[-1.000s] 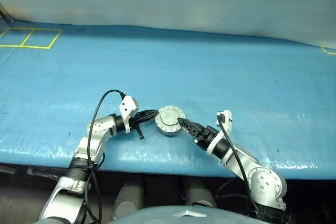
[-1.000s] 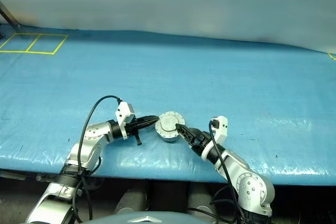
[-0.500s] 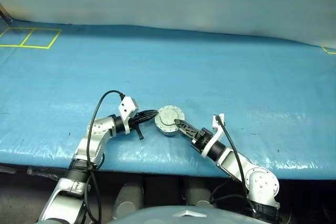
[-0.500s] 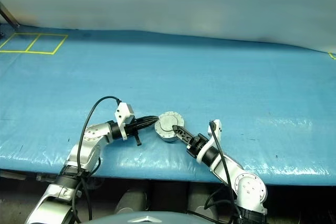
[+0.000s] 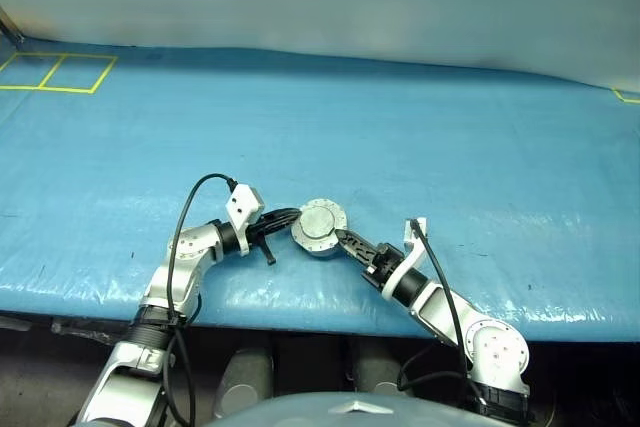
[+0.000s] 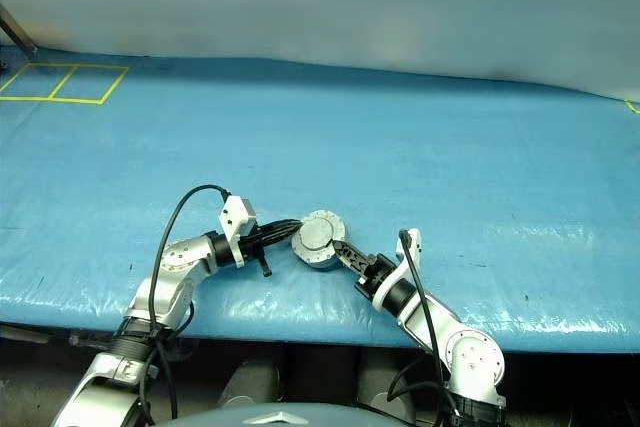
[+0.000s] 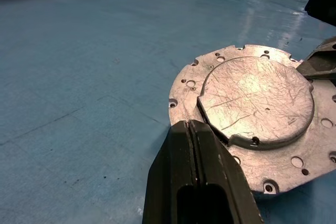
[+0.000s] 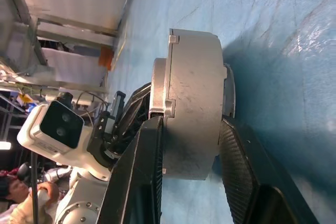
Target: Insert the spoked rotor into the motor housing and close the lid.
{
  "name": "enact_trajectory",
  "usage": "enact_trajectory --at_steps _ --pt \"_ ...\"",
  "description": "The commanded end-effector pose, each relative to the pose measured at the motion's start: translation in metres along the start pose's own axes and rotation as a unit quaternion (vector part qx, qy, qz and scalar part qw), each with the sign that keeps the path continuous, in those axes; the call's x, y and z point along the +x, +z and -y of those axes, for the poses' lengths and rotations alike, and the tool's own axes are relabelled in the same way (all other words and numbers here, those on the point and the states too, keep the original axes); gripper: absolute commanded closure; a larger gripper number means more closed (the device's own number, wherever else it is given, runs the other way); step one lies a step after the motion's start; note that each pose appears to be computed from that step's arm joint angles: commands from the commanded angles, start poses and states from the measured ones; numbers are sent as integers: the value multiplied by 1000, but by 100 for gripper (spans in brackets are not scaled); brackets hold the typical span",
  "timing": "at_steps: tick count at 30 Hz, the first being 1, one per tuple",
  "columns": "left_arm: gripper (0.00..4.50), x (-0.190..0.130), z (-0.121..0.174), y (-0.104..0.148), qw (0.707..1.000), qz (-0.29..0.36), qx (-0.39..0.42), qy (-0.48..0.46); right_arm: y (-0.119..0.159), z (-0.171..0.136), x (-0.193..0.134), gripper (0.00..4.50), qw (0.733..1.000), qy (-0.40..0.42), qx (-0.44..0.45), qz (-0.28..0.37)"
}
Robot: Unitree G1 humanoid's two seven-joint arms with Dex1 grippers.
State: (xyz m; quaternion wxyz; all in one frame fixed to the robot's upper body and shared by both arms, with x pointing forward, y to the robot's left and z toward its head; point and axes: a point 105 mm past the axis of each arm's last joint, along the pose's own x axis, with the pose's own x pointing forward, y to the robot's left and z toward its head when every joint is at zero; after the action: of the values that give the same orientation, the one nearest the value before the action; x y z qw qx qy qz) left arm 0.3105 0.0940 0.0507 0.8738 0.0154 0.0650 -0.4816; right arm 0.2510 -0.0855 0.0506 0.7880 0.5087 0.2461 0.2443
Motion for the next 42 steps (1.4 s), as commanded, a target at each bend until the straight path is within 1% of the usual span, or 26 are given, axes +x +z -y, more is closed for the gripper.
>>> enact_trajectory --at_steps 1,3,6,10,13,16,19,21,22,26,30,33,34,36,42 --pt "450 -2 -5 13 998 36 -48 20 17 -2 -1 334 999 0 14 42" --pt "450 -2 -6 17 996 48 -75 24 22 -6 -1 334 998 9 25 56" --pt "450 -3 -7 19 994 55 -88 26 28 -10 0 334 997 18 34 70" --pt "450 -5 -5 17 994 54 -96 28 34 -13 2 334 995 24 43 86" --pt "450 -6 -4 15 989 58 -129 34 40 -18 1 334 993 39 48 99" --pt "450 -6 -1 17 983 74 -161 39 51 -34 1 334 989 76 41 117" --pt "450 -4 0 18 981 85 -164 57 58 -44 0 334 986 98 33 128" --pt "411 -2 1 18 977 96 -180 63 62 -50 0 334 985 111 30 131" --pt "388 -1 5 21 972 110 -201 56 64 -56 -1 334 983 124 33 135" --pt "255 2 11 31 953 155 -257 40 67 -77 -2 334 975 173 37 134" --pt "120 0 15 51 921 220 -320 10 67 -92 -3 334 971 198 30 128" --pt "21 -2 15 60 884 257 -390 -15 66 -95 -3 334 971 205 26 121" --pt "5 -3 16 62 870 268 -413 -27 65 -95 -4 334 971 206 25 119" --pt "5 -3 19 67 854 277 -438 -50 63 -96 -3 334 972 206 23 112" --pt "5 5 28 63 848 249 -461 -72 48 -104 -2 334 973 216 10 84"
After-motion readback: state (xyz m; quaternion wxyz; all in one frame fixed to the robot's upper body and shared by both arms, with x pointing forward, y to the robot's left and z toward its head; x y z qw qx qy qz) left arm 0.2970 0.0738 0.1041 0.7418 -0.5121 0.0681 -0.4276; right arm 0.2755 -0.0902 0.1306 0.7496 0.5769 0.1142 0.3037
